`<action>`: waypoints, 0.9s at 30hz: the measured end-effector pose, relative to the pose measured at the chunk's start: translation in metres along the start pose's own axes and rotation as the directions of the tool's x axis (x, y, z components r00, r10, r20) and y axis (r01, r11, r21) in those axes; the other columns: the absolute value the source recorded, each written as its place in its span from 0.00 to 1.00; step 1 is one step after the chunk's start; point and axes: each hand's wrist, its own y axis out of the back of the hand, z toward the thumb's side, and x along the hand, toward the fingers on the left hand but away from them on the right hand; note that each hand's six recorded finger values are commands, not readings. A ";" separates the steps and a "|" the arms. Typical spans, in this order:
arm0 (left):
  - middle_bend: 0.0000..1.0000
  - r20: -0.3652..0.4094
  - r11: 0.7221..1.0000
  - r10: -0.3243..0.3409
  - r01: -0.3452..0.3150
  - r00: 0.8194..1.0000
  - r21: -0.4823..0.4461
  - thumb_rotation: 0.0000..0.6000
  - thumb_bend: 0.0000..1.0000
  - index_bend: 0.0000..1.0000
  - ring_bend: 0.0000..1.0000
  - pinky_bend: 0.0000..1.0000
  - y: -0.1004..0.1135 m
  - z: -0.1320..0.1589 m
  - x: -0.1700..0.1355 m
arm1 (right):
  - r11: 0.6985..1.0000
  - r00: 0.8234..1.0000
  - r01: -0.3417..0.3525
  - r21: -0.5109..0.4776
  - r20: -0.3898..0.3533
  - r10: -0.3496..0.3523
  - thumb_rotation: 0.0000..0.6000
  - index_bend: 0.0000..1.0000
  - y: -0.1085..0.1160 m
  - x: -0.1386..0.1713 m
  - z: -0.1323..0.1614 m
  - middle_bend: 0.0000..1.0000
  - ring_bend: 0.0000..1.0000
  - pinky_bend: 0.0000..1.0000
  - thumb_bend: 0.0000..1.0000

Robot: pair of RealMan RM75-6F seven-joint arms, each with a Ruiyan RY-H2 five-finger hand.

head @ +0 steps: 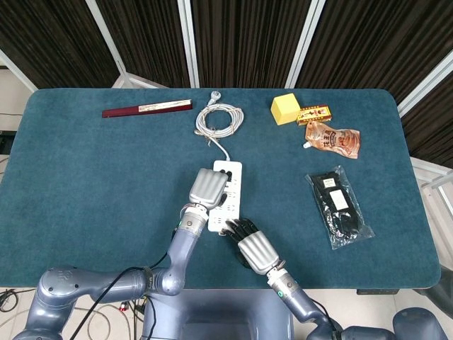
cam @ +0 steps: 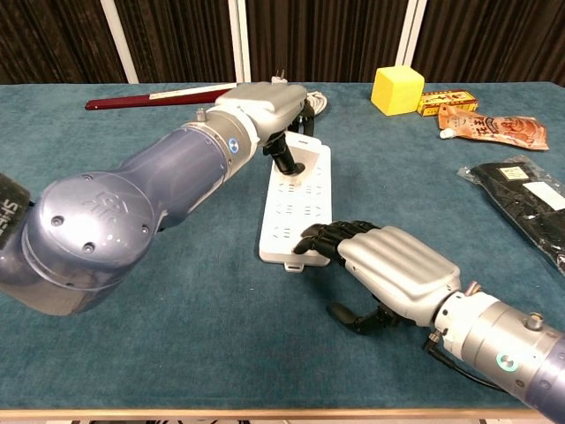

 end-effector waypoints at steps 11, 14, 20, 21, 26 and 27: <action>0.85 -0.022 0.996 0.077 -0.077 0.997 -0.037 1.00 0.36 0.80 0.64 0.62 0.033 -0.018 -0.001 | 0.999 0.999 0.045 0.001 0.003 -0.045 1.00 0.20 0.013 0.000 0.002 0.28 0.16 0.15 0.49; 0.85 -0.029 0.995 0.094 -0.095 0.995 -0.028 1.00 0.36 0.80 0.64 0.62 0.041 -0.028 -0.002 | 0.998 0.998 0.070 0.000 0.004 -0.070 1.00 0.20 0.019 -0.001 0.003 0.28 0.16 0.15 0.49; 0.85 -0.043 0.996 0.090 -0.090 0.995 -0.007 1.00 0.36 0.80 0.64 0.62 0.040 -0.051 -0.011 | 0.993 0.993 0.118 0.009 -0.001 -0.118 1.00 0.20 0.033 -0.001 0.007 0.28 0.16 0.15 0.49; 0.85 -0.047 0.996 0.084 -0.084 0.995 -0.005 1.00 0.36 0.80 0.64 0.62 0.038 -0.054 -0.014 | 0.992 0.992 0.123 0.012 -0.002 -0.123 1.00 0.20 0.035 -0.001 0.007 0.28 0.16 0.15 0.49; 0.85 -0.063 0.998 0.057 -0.058 0.996 -0.008 1.00 0.36 0.80 0.64 0.62 0.025 -0.068 -0.022 | 0.989 0.990 0.144 0.025 -0.002 -0.144 1.00 0.20 0.043 0.000 0.008 0.28 0.16 0.15 0.49; 0.85 -0.067 0.999 0.051 -0.052 0.996 -0.011 1.00 0.36 0.80 0.64 0.62 0.022 -0.072 -0.024 | 0.989 0.989 0.147 0.027 -0.002 -0.147 1.00 0.20 0.045 0.000 0.008 0.28 0.16 0.15 0.49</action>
